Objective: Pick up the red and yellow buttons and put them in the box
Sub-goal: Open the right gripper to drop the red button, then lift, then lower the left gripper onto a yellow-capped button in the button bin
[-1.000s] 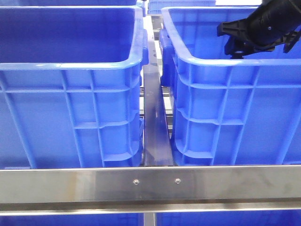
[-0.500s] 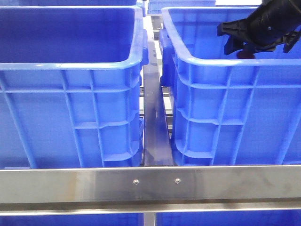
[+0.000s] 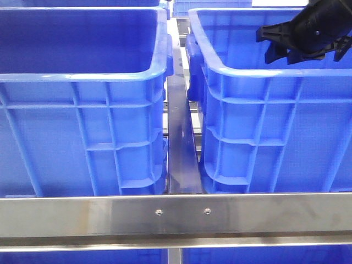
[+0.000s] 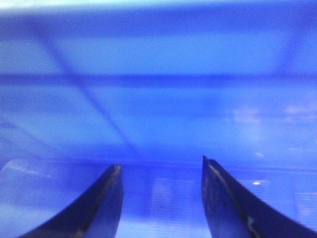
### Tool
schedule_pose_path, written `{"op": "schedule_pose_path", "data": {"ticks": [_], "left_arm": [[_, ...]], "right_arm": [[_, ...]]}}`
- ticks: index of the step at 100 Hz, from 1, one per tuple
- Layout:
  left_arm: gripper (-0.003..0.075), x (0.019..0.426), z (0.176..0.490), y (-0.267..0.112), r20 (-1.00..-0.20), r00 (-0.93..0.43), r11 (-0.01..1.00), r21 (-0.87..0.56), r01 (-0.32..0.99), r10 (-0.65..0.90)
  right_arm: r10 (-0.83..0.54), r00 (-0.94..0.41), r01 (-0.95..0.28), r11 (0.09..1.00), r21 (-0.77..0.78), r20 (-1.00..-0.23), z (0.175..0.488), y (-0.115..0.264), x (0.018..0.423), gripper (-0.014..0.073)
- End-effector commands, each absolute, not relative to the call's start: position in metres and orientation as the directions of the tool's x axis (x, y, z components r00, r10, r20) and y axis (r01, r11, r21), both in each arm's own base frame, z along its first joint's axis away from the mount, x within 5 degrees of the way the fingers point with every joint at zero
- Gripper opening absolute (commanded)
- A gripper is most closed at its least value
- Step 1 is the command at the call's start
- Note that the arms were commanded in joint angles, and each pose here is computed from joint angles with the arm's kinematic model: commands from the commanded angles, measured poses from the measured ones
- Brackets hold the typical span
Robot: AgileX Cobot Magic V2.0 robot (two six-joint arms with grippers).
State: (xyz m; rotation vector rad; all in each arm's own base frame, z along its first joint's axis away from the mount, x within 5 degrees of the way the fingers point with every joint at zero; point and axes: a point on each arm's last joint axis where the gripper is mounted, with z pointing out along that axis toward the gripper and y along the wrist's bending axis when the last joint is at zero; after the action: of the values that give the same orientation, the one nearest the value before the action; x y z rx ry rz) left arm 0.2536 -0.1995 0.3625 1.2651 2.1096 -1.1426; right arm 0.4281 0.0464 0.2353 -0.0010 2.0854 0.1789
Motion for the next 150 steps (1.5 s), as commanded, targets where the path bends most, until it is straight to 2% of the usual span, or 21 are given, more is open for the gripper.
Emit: {"op": "schedule_pose_path", "data": {"ticks": [1, 15, 23, 46, 91, 120, 132, 150], "left_arm": [[0.0536, 0.238, 0.388, -0.2, -0.75, -0.47, 0.173, -0.443, 0.88, 0.466], [0.0536, 0.238, 0.388, -0.2, -0.748, -0.469, 0.17, -0.445, 0.879, 0.469], [0.0536, 0.238, 0.388, -0.2, -0.748, -0.469, 0.17, -0.445, 0.879, 0.469], [0.0535, 0.238, 0.388, -0.2, -0.748, -0.469, 0.17, -0.445, 0.879, 0.469], [0.0533, 0.238, 0.388, -0.2, -0.75, -0.47, 0.174, -0.443, 0.88, 0.465], [0.0511, 0.241, 0.389, -0.2, -0.762, -0.468, 0.198, -0.426, 0.883, 0.447], [0.051, 0.246, 0.396, -0.196, -0.752, -0.451, 0.27, -0.362, 0.892, 0.48], [0.051, 0.262, 0.403, -0.174, -0.651, -0.484, 0.522, -0.154, 0.839, 0.585]], "right_arm": [[0.079, -0.4, -0.081, 0.989, 0.121, -0.913, 0.278, 0.043, 0.423, 0.0395], [0.082, -0.36, -0.125, 0.983, 0.136, -0.929, 0.302, 0.045, 0.41, 0.0384], [0.084, -0.335, -0.149, 0.979, 0.141, -0.939, 0.317, 0.046, 0.399, 0.0348], [0.083, -0.31, -0.219, 0.963, 0.157, -0.947, 0.339, 0.048, 0.357, 0.0155], [0.072, -0.337, -0.364, 0.91, 0.201, -0.939, 0.339, 0.055, 0.268, -0.0062], [0.059, -0.347, -0.458, 0.861, 0.224, -0.936, 0.331, 0.059, 0.218, -0.0069], [0.053, -0.345, -0.496, 0.838, 0.23, -0.937, 0.331, 0.062, 0.208, -0.0069], [0.049, -0.353, -0.509, 0.828, 0.236, -0.934, 0.33, 0.063, 0.206, -0.0069]]}}
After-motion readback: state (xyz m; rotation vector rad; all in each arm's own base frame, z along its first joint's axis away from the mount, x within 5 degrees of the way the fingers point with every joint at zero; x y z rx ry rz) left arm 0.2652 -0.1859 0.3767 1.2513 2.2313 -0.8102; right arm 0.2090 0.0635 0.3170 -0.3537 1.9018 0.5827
